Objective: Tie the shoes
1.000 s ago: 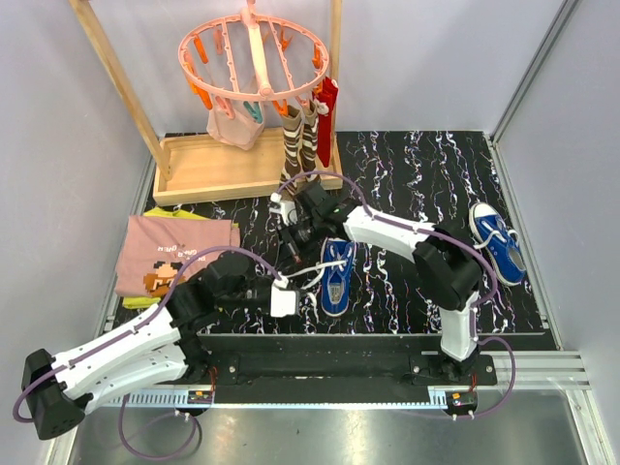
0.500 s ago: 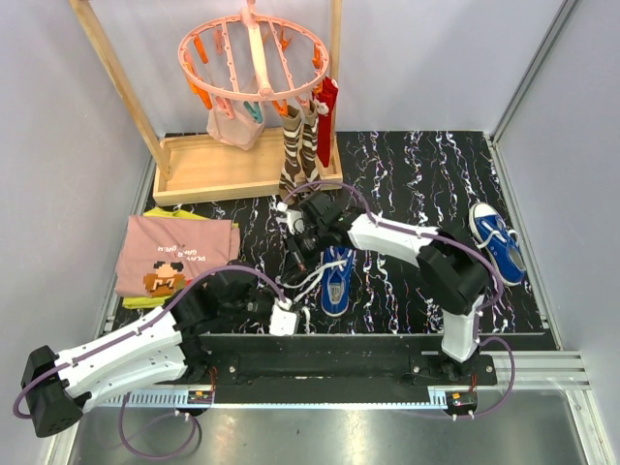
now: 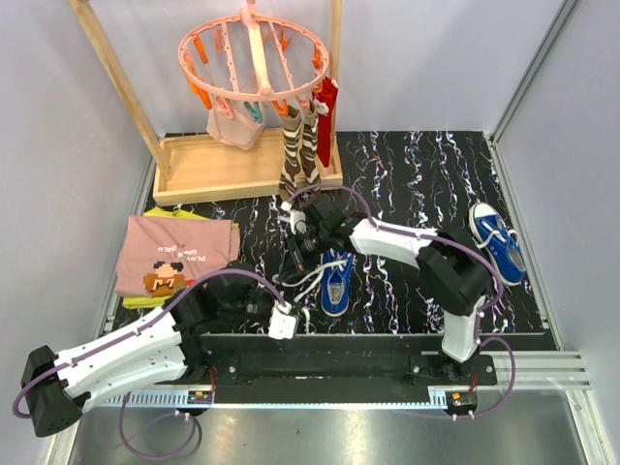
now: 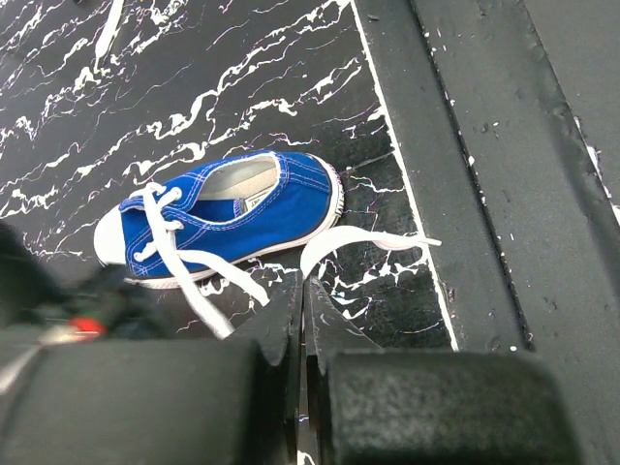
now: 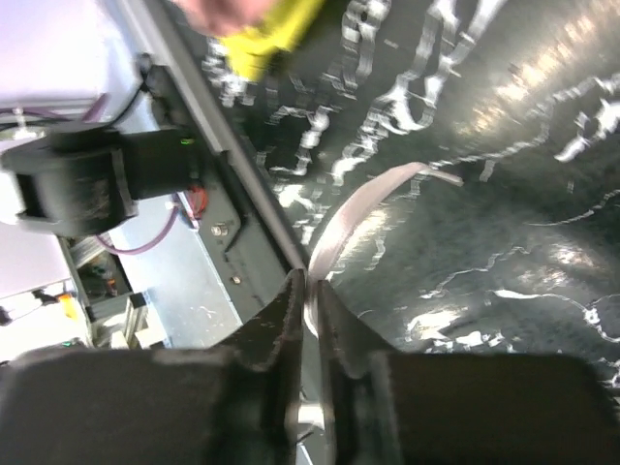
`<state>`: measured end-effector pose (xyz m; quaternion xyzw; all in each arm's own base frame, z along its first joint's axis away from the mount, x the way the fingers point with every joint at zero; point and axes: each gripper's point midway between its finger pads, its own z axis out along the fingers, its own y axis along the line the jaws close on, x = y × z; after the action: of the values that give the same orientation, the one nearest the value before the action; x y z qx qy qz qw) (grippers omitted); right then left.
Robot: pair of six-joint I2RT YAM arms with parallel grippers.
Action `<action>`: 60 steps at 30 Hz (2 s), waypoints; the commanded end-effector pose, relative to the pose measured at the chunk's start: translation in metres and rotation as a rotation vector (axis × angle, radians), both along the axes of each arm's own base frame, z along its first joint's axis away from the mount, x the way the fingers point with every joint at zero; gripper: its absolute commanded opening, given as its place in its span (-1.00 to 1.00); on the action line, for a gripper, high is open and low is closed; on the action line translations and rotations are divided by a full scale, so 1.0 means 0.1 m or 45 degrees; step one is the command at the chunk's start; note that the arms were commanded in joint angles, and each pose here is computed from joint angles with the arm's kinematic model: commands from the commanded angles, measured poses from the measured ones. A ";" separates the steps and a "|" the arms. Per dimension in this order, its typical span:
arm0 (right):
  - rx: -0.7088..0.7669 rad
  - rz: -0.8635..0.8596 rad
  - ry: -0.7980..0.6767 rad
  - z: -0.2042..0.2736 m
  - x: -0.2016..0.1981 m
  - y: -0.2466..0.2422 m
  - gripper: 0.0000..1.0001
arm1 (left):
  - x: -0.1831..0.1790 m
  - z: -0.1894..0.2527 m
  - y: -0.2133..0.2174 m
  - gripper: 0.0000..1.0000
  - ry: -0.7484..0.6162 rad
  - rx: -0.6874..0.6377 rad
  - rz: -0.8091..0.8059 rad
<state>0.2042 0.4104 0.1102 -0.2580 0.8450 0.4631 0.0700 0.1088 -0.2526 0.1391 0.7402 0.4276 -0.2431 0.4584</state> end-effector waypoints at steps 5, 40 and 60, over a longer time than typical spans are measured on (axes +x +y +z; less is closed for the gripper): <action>0.104 -0.024 -0.039 0.38 0.19 0.04 0.14 | -0.02 0.02 -0.02 -1.00 0.013 -0.026 0.004; -0.131 0.339 -1.004 0.77 0.10 -0.98 0.29 | 2.12 -0.56 0.20 -1.00 1.462 -0.139 1.723; -0.067 0.610 -1.298 -0.23 -0.11 0.36 0.11 | 2.13 -0.81 0.37 -1.00 1.586 -0.097 1.797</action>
<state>0.1673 0.4223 0.0812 -0.6405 0.6616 0.2704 0.2809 0.3104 -0.2100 0.0469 0.0348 0.9446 -0.2560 0.2025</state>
